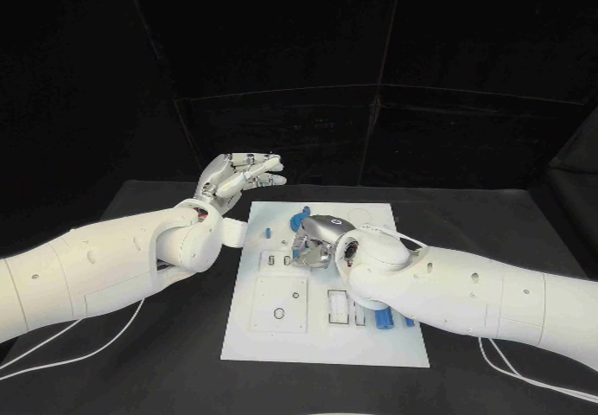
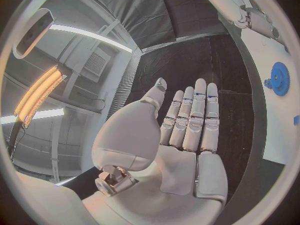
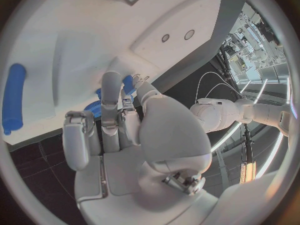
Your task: Assemble the parts on the task board
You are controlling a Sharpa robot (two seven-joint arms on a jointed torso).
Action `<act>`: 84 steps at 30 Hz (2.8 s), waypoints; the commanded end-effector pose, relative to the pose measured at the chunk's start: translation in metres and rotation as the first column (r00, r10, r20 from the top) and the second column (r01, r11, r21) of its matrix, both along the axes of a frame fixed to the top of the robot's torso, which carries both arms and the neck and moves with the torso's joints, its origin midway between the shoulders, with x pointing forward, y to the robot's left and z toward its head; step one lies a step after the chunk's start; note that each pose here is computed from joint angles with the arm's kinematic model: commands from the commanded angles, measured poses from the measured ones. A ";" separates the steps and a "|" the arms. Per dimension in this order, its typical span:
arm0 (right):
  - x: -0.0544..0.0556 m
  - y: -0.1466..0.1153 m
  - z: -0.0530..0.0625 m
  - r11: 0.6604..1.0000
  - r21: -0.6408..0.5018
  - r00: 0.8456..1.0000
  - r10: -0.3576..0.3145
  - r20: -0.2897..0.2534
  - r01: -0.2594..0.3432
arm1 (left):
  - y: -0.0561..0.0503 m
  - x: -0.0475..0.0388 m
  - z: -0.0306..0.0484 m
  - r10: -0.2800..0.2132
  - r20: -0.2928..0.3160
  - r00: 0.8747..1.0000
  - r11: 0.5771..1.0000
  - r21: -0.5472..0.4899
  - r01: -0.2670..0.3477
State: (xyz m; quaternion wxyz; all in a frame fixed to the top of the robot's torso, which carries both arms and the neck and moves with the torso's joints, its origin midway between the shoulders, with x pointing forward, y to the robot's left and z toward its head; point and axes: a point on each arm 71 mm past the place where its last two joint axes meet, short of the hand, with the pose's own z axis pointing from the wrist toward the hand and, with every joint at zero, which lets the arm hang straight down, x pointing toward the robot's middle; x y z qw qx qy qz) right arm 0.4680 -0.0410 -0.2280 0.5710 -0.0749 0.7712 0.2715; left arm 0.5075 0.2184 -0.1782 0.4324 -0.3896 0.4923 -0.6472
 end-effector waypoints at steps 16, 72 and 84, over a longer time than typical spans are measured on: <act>-0.001 0.002 -0.006 0.999 -0.040 1.000 0.021 -0.017 -0.022 | -0.001 0.0004 0.0012 -0.013 -0.001 1.000 1.000 -0.008 0.013; -0.029 -0.062 0.064 0.918 0.299 0.955 0.199 0.219 -0.260 | 0.012 0.0057 -0.0199 0.000 -0.179 0.984 0.949 0.311 0.057; 0.007 -0.156 0.103 0.911 0.412 0.995 -0.070 0.075 0.033 | 0.002 0.0025 -0.0448 -0.056 -0.501 0.863 0.572 0.693 0.439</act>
